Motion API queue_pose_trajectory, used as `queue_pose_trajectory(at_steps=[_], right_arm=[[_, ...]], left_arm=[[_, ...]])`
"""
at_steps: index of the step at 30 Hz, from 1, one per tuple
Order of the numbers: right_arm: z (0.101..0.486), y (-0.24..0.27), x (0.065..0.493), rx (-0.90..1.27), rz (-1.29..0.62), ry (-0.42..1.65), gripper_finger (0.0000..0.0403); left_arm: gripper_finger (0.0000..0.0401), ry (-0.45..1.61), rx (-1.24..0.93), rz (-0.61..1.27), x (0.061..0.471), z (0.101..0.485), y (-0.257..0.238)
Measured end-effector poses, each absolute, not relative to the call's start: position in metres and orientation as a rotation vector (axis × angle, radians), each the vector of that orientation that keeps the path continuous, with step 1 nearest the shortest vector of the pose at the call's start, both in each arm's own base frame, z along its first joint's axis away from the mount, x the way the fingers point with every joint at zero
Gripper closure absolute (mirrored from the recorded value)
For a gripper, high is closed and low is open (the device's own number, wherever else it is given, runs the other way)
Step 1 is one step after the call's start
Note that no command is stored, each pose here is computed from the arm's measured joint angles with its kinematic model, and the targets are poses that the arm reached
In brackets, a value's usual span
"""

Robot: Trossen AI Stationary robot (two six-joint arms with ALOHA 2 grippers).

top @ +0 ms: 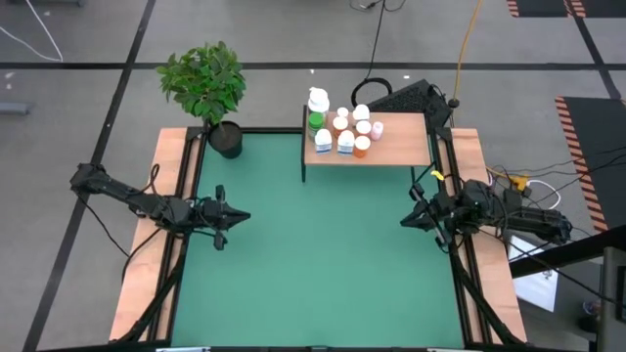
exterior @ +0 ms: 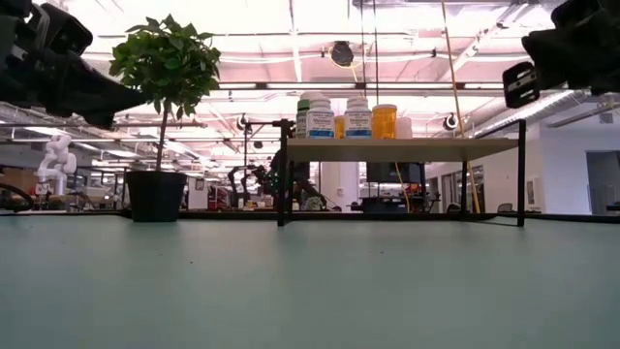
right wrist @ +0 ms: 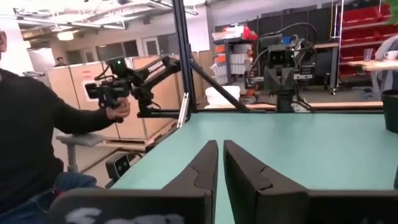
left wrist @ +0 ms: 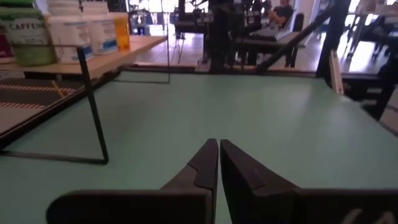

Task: Pick and place medicine bottles onto shelf by color
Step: Return to Home Position

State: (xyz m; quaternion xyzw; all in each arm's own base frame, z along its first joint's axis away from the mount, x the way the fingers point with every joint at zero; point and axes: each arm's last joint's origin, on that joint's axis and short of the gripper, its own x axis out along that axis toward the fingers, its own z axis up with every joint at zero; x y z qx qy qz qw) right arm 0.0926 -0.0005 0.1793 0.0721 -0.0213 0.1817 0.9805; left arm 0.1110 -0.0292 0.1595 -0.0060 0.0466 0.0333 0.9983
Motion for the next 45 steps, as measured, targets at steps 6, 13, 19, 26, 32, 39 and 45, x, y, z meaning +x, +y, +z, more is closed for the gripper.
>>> queue_pose_trajectory(at_steps=[6, 13, 19, 26, 32, 39, 45], right_arm=[[0.188, -0.001, 0.093, 0.1, 0.339, -0.181, 0.0385], [0.186, -0.003, 0.095, 0.131, 0.278, -0.163, 0.0385], [0.185, -0.002, 0.099, 0.155, 0.253, -0.145, 0.0385], [0.185, 0.005, 0.104, 0.115, 0.327, -0.132, 0.0385], [0.18, 0.01, 0.103, 0.1, 0.457, -0.078, 0.0385], [0.175, 0.01, 0.098, 0.116, 0.484, -0.033, 0.0385], [0.174, 0.007, 0.096, 0.073, 0.368, -0.053, 0.0385]], left_arm=[[0.0382, 0.167, 0.046, 0.076, 0.11, 0.152, -0.028], [0.0382, 0.108, -0.042, 0.084, 0.111, 0.158, -0.028], [0.0382, 0.002, -0.081, 0.057, 0.111, 0.169, -0.029], [0.0382, -0.025, -0.072, 0.033, 0.111, 0.172, -0.03], [0.0382, -0.049, -0.071, 0.032, 0.111, 0.174, -0.03], [0.0382, 0.004, -0.042, 0.025, 0.108, 0.169, -0.03], [0.0382, -0.001, -0.051, 0.025, 0.108, 0.169, -0.03]])
